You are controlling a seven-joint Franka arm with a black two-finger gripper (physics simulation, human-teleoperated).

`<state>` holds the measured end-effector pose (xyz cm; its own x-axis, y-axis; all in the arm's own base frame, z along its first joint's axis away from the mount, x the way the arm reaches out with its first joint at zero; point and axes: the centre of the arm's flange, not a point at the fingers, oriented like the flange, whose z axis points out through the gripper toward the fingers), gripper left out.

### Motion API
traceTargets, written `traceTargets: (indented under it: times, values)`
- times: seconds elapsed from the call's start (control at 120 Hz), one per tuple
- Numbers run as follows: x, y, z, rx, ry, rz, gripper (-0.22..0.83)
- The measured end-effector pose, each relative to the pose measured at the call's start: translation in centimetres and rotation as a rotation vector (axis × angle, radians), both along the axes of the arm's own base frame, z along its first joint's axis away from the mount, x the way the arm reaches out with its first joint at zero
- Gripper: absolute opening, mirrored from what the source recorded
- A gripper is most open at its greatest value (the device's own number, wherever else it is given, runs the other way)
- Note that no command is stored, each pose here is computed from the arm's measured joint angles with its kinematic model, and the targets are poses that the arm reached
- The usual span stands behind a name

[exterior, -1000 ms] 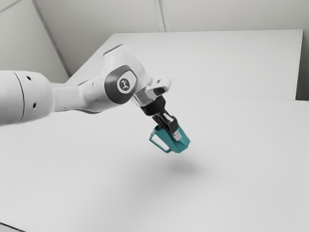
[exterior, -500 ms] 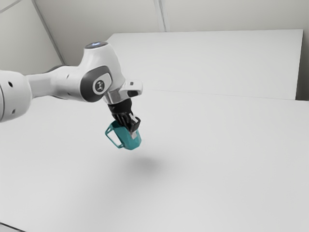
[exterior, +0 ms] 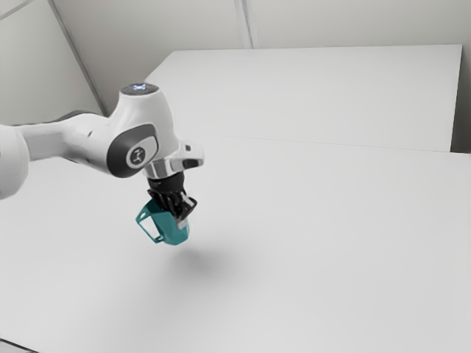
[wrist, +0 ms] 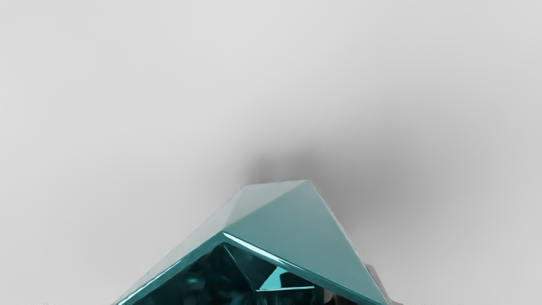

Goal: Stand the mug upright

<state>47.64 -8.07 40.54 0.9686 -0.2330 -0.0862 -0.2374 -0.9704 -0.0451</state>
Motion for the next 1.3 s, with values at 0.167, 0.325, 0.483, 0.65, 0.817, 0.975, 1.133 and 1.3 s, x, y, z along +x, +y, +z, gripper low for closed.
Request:
traceTargets:
  times: [0.167,0.325,0.483,0.65,0.817,0.975,1.133,1.3]
  values:
    - [-0.5,0.3,-1.2,0.024,-0.016,0.044,-0.17]
    - [-0.5,0.3,-1.9,0.045,-0.045,0.076,-0.17]
    - [-0.5,0.4,-3.1,0.052,-0.050,0.114,-0.17]
    - [-0.2,0.4,-4.7,0.054,-0.044,0.150,-0.17]
    - [0.1,0.4,-6.1,0.054,-0.037,0.179,-0.17]
    - [0.4,0.5,-6.6,0.049,-0.039,0.205,-0.03]
    - [0.5,0.5,-5.8,0.040,-0.062,0.221,0.23]
    - [0.4,0.3,-3.1,0.027,-0.120,0.228,0.43]
